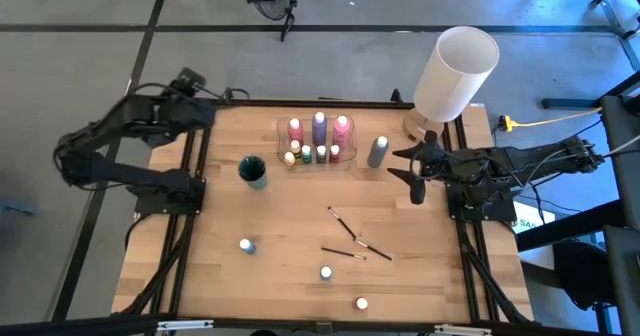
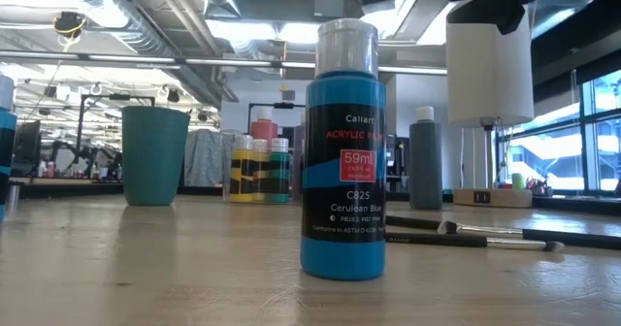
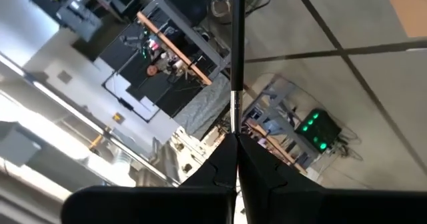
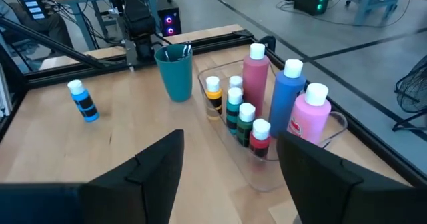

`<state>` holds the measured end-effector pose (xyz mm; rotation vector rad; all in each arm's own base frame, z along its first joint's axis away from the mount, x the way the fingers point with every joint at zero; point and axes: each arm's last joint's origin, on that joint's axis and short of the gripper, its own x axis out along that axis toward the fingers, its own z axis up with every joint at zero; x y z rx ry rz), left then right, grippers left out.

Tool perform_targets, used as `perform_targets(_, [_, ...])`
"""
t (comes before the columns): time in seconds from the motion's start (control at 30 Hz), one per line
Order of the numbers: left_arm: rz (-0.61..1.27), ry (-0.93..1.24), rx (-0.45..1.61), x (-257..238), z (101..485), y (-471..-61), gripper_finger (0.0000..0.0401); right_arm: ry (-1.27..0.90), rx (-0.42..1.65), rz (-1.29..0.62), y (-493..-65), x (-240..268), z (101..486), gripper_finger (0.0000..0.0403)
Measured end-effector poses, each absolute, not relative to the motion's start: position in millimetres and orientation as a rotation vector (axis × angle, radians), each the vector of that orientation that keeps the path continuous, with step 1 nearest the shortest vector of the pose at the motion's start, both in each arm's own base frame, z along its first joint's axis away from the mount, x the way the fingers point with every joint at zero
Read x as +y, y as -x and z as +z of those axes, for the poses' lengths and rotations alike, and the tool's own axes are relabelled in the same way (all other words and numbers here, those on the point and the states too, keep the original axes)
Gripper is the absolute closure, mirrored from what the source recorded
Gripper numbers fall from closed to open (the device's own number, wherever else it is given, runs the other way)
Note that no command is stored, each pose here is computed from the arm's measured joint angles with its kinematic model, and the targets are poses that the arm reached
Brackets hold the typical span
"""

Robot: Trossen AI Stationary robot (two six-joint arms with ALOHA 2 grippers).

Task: Pick & Place Paint Supplies
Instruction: Put the black paint brush into the green cup

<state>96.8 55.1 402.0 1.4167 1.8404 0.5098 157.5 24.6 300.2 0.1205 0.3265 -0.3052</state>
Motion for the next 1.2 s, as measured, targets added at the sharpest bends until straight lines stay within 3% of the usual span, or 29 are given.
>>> perform_targets(0.57, [0.283,-1.559,1.791,38.5,374.8,-159.1,0.0399,-0.068,0.361,-0.301,-156.4,24.3,297.6,0.0161])
perform_targets(0.97, [0.14,-1.712,1.608,-7.6,354.7,-186.2,0.0399,-0.11,0.359,-0.308,-156.2,24.3,297.1,0.0161])
perform_targets(1.2, [0.04,-1.622,1.492,-31.3,346.5,-190.5,0.0399,-0.149,0.346,-0.312,-158.6,24.9,291.6,0.0161])
